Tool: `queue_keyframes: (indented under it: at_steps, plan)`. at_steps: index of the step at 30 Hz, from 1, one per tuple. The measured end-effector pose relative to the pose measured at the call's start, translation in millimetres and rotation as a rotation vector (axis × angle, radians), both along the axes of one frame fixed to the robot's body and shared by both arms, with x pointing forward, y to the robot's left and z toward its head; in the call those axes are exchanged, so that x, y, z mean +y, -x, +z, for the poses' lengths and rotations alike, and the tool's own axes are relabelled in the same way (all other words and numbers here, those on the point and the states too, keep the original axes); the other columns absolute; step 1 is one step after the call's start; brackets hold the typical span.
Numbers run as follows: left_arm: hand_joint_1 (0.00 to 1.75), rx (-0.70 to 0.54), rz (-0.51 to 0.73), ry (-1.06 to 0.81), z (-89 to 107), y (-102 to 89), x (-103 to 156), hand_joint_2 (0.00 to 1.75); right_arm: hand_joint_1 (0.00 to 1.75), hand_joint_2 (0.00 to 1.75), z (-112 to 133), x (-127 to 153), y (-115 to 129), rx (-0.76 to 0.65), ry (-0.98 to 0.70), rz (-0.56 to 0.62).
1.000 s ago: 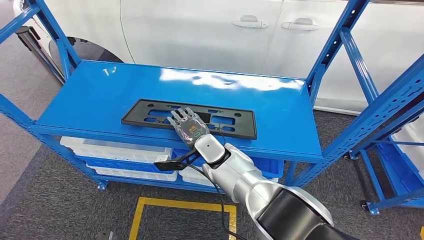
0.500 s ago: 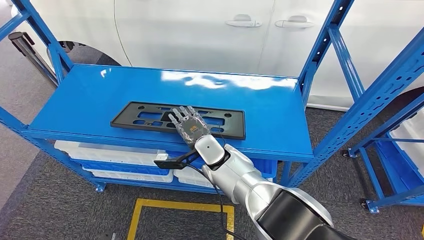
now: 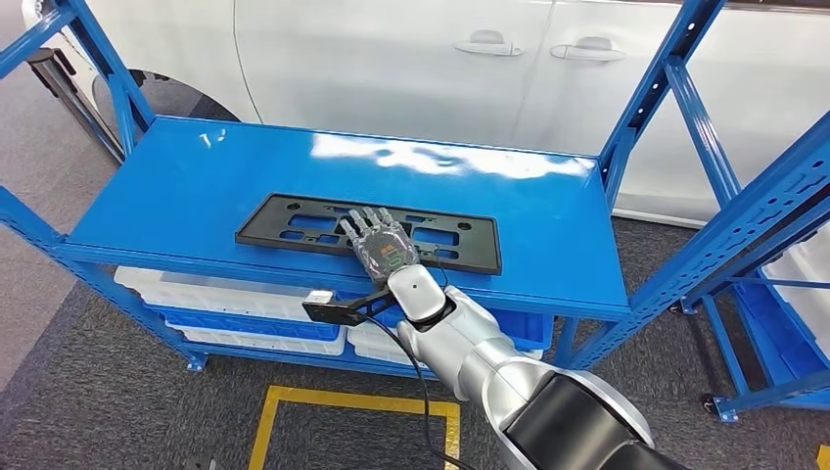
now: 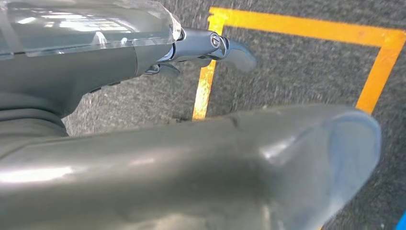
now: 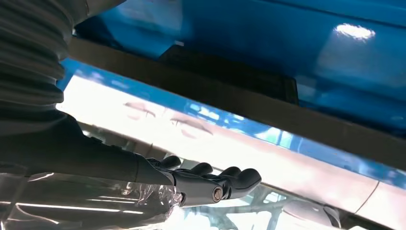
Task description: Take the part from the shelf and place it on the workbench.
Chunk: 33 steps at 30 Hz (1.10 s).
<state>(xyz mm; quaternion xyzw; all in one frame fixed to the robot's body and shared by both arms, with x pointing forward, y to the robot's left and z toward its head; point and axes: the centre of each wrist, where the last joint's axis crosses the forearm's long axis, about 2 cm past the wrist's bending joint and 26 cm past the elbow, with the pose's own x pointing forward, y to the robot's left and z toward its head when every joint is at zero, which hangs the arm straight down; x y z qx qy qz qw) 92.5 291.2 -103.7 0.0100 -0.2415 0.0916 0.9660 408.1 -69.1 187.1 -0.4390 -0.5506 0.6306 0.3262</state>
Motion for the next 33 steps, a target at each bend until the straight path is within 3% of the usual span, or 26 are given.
queue_keyframes:
  at_steps: [9, 26, 30, 33]
  plan:
    - [0.00, -0.007, 0.008, -0.001, -0.6, 3.1, 0.5, 0.00, 0.00, 0.00, 6.0, -2.4, -4.1, 0.039, -0.133, 0.010]
    - [0.00, -0.011, 0.016, -0.006, -1.1, 5.6, 3.3, 0.00, 0.00, 0.00, 2.0, -3.3, -2.3, 0.040, -0.126, 0.028]
    - [0.00, -0.009, 0.017, -0.006, -1.2, 6.0, 3.2, 0.00, 0.00, 1.75, -1.5, -3.7, -0.6, 0.041, -0.113, 0.028]
    - [0.00, -0.012, 0.016, -0.005, -1.0, 4.9, 2.2, 0.00, 0.00, 1.75, 0.3, -3.1, -1.2, 0.013, -0.091, 0.030]
